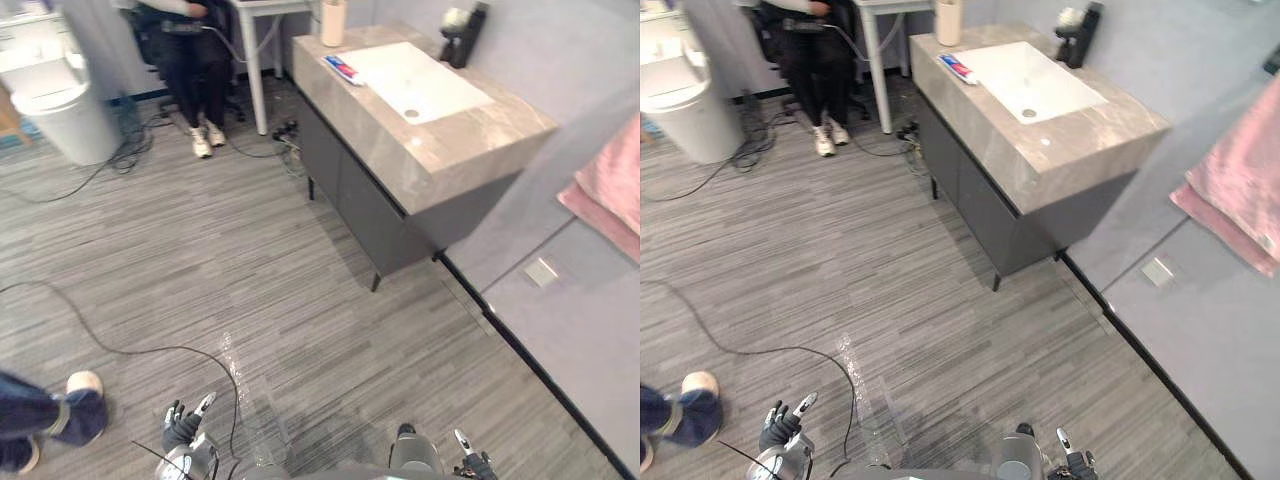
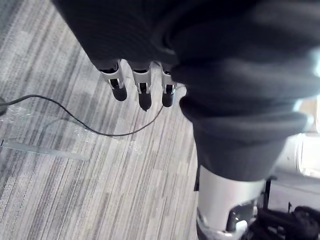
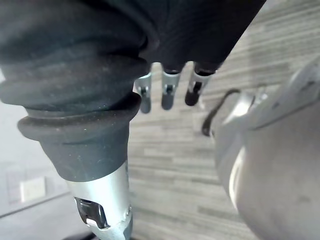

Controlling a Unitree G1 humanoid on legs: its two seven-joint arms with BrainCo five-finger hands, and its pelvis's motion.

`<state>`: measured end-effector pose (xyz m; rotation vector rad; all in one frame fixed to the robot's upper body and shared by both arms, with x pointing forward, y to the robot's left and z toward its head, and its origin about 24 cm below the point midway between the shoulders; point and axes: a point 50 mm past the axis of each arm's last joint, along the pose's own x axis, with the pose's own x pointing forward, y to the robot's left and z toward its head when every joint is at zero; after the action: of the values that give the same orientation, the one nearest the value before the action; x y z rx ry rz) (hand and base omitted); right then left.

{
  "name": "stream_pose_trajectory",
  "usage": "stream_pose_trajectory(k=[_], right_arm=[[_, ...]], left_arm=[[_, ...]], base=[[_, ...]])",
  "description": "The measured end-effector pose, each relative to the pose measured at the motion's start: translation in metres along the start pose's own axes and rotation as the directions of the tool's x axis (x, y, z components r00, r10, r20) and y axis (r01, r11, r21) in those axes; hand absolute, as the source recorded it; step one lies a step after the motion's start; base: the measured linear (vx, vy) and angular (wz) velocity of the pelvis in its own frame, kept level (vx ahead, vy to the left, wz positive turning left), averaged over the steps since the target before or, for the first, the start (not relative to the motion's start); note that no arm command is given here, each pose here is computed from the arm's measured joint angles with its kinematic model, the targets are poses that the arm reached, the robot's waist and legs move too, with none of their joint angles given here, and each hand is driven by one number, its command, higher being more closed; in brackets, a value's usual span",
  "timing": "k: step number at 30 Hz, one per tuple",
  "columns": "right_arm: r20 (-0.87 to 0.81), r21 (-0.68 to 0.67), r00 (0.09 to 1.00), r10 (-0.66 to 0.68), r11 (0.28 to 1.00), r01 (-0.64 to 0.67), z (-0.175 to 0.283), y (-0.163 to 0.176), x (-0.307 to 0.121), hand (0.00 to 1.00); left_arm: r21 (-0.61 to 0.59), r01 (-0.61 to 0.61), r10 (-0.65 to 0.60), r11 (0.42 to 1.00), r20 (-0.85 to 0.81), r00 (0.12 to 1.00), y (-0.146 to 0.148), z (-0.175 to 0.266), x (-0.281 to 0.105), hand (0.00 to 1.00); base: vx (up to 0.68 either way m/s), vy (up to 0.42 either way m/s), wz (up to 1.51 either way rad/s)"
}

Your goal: Organize washtable

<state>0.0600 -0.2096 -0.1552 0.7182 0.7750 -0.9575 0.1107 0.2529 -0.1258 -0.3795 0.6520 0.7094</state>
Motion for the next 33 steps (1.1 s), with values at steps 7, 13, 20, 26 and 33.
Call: stream_pose_trajectory(k=[7,13,20,26,33], right_arm=[[0.036,-0.078,0.996,0.086,0.994,-0.083,0.011,0.028,0.005,0.0],[0.03,-0.148,0.994,0.105,0.984,-0.099,0.01,0.026,0.004,0.0],[-0.021,-0.173,0.993,0.119,0.977,-0.121,-0.004,0.029,-0.001,0.0],[-0.004,-0.143,0.996,0.091,0.986,-0.091,0.0,0.027,0.001,0.0],[-0.027,-0.148,0.999,0.044,0.988,-0.048,-0.006,0.014,-0.001,0.0]], left_arm=[[-0.07,0.029,-0.034,0.997,-0.078,0.996,-0.023,-0.03,-0.014,0.0],[-0.075,0.056,-0.062,0.996,-0.082,0.995,-0.03,-0.032,-0.015,0.0],[-0.021,0.062,-0.063,0.998,-0.083,0.995,-0.022,-0.028,-0.012,0.0],[-0.024,0.063,-0.064,0.998,-0.073,0.995,-0.024,-0.025,-0.01,0.0],[-0.061,-0.021,0.018,0.998,-0.046,0.999,-0.014,-0.02,-0.01,0.0]], base=[[-0.03,-0.214,0.2],[-0.06,-0.015,-0.08],[0.04,0.087,0.14],[0.04,0.128,0.38],[0.13,0.184,0.3]])
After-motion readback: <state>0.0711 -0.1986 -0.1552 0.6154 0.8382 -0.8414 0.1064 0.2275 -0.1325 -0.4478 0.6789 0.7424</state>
